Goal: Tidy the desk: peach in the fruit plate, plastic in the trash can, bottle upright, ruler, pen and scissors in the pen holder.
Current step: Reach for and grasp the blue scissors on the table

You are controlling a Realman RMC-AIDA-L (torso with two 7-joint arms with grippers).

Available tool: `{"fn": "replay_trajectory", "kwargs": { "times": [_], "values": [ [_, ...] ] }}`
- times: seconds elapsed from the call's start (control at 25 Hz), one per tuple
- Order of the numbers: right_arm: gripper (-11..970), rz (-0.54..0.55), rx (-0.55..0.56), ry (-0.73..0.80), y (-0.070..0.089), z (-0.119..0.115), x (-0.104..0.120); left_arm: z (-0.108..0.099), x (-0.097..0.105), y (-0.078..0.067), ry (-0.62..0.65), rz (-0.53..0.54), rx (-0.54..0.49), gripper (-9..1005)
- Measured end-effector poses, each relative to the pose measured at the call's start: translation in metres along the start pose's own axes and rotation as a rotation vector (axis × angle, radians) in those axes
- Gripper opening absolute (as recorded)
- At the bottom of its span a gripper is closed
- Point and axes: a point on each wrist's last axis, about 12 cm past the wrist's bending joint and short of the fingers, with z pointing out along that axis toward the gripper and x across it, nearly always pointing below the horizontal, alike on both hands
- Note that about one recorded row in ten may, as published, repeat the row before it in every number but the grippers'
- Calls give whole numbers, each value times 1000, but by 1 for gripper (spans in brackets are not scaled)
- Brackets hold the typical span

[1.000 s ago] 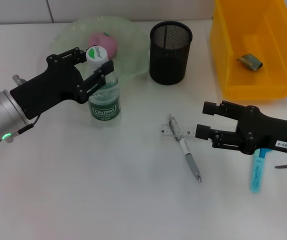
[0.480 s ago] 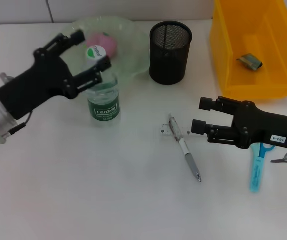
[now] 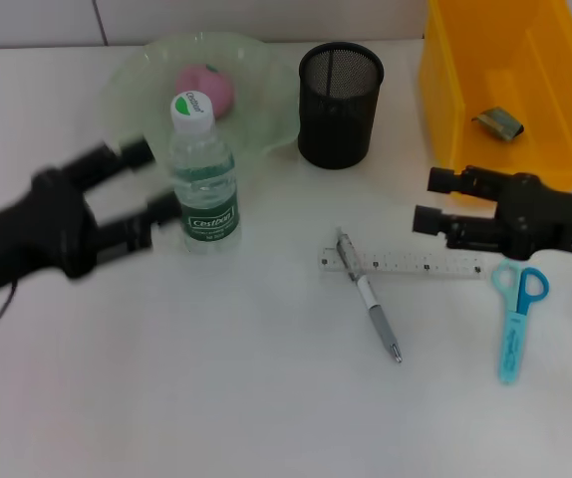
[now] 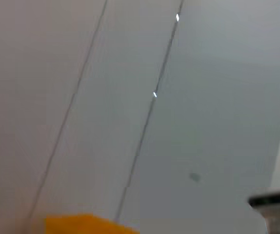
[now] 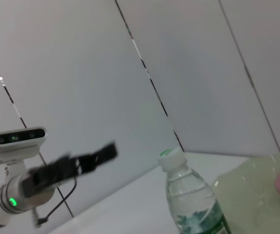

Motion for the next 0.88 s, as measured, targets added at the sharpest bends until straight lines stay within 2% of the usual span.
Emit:
{"fn": "replay_trajectory", "kwargs": {
  "times": [0.04, 0.12, 0.16, 0.24, 0.36, 0.48, 0.68, 0.88],
  "values": [
    [823, 7, 3, 25, -2, -3, -6, -5, 8, -5, 129, -70, 72, 838],
    [822, 27, 7, 88, -5, -8, -20, -7, 15, -9, 207, -96, 114, 837],
    [822, 41, 14, 128, -7, -11, -27, -7, 15, -9, 207, -96, 114, 837],
    [822, 66, 34, 231, -9, -13, -44, -1, 28, -14, 315, -108, 156, 835],
    [822, 92, 109, 430, -6, -10, -71, 7, 37, -14, 359, -106, 149, 832],
    [821, 147, 255, 621, 0, 1, -89, 14, 43, -14, 385, -104, 143, 832],
    [821, 196, 504, 804, 15, 21, -102, 22, 45, -13, 404, -96, 153, 832],
    [820, 263, 595, 869, 21, 31, -97, 27, 42, -10, 409, -86, 161, 832]
  ]
}}
